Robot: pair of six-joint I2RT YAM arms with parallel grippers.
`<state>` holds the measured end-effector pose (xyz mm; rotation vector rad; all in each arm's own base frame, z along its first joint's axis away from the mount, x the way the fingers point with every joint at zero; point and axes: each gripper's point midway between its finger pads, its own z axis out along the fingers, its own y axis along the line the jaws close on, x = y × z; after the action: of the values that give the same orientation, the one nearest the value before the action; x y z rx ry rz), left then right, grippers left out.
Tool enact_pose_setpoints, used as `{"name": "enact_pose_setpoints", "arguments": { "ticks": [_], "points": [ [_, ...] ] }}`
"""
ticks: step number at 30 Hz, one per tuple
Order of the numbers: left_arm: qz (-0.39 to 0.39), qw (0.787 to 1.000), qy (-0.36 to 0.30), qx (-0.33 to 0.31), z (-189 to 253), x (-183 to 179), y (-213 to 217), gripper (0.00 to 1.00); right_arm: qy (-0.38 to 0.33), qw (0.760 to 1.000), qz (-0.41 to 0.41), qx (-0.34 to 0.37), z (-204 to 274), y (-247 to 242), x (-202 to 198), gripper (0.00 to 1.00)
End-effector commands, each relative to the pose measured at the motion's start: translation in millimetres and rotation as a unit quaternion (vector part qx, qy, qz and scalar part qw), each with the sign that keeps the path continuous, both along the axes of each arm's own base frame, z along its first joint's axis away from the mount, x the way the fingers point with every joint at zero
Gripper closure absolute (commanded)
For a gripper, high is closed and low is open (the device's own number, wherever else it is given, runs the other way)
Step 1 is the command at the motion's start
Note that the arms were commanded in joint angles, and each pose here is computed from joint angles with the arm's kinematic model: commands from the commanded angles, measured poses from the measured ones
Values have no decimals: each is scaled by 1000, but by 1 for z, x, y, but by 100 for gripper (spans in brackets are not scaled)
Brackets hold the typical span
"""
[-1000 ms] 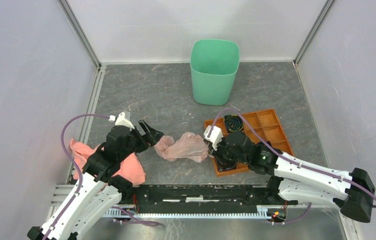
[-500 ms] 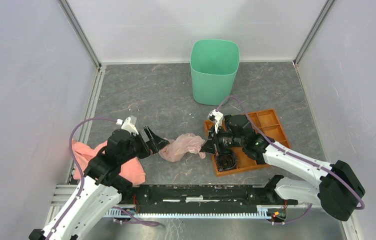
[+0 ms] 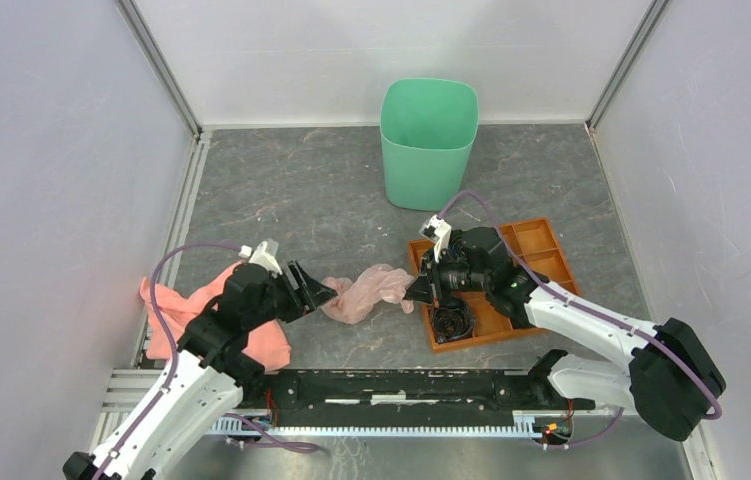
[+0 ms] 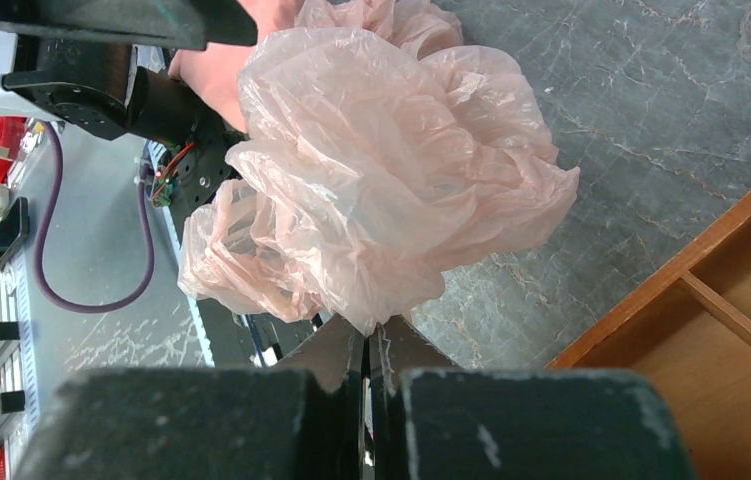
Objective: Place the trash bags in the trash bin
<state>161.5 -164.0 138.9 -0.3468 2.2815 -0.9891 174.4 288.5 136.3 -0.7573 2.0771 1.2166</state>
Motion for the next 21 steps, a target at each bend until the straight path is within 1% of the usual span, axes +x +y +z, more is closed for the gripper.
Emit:
{"name": "enact_pose_setpoints", "arguments": {
  "ticks": [1, 4, 10, 12, 13, 15, 16, 19, 21],
  "points": [
    [57, 998, -2, 27, -6, 18, 14, 29, -22, 1000, 11, 15, 10, 3, 1, 100],
    [79, 995, 2, 52, -13, 26, 21, 28, -25, 999, 13, 13, 10, 2, 1, 100],
    [76, 995, 16, 69, -33, 38, 15, 28, -27, 999, 21, 10, 6, 2, -1, 100],
    [73, 994, 22, 79, -38, 42, 14, 29, -27, 999, 24, 9, 5, 2, -1, 100],
    [70, 994, 23, 85, -40, 44, 13, 32, -26, 999, 26, 8, 3, 2, -2, 100],
    [64, 994, 15, 88, -38, 50, 10, 42, -26, 999, 28, 5, 1, 1, -2, 100],
    [68, 993, 10, 92, -36, 54, 11, 51, -27, 999, 30, 3, 0, 1, -2, 100],
    [73, 992, -12, 103, -22, 64, 12, 83, -34, 999, 29, -9, -3, -1, 0, 99],
    [83, 989, -43, 112, 7, 74, 16, 96, -56, 998, 16, -39, -3, -6, 11, 100]
  ]
}}
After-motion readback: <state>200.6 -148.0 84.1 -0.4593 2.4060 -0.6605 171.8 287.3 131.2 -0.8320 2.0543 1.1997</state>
